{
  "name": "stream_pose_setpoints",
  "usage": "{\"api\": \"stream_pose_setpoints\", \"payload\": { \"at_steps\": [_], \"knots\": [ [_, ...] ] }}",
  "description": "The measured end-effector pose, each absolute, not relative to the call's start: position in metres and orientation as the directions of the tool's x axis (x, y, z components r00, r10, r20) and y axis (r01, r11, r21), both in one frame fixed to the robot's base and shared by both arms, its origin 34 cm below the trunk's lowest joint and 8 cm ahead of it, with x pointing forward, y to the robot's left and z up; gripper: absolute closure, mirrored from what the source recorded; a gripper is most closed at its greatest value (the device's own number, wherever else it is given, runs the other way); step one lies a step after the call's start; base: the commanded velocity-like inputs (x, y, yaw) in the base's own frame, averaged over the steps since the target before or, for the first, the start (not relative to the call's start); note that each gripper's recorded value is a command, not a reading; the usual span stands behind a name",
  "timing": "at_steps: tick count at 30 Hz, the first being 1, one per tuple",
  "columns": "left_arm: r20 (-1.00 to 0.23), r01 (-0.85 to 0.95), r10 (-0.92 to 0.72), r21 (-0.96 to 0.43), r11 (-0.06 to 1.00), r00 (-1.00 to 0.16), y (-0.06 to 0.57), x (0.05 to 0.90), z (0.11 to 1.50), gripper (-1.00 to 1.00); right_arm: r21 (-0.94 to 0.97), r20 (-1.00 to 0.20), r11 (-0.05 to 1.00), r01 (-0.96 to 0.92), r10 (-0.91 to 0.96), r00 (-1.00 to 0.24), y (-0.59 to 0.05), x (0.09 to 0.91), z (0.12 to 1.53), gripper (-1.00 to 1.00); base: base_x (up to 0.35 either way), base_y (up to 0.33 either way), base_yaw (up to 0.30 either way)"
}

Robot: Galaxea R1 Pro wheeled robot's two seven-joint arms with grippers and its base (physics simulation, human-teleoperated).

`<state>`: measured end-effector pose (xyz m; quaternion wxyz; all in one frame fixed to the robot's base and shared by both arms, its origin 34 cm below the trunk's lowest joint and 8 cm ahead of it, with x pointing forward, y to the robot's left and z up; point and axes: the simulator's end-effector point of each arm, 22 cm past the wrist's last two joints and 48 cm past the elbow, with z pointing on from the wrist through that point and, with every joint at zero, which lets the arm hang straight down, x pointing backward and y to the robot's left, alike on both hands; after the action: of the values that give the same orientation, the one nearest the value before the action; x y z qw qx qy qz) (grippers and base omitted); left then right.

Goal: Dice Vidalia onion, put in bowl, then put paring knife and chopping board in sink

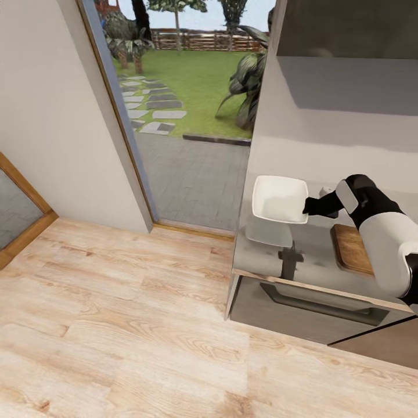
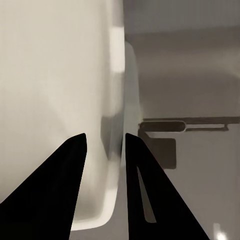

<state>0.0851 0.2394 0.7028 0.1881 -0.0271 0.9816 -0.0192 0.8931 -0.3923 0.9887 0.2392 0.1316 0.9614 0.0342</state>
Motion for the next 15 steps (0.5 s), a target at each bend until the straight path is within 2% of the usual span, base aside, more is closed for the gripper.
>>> {"api": "stream_pose_setpoints", "payload": {
  "at_steps": [15],
  "knots": [
    [-0.369, -0.046, -0.06, -0.048, 0.998, -0.928, 0.2394, 0.0852, 0.7029, -1.0, 0.131, -0.447, 0.963, 0.235, 0.269, -0.853, -0.3903, 0.8925, 0.9869, 1.0, 0.0, 0.0, 0.0]
  ]
}}
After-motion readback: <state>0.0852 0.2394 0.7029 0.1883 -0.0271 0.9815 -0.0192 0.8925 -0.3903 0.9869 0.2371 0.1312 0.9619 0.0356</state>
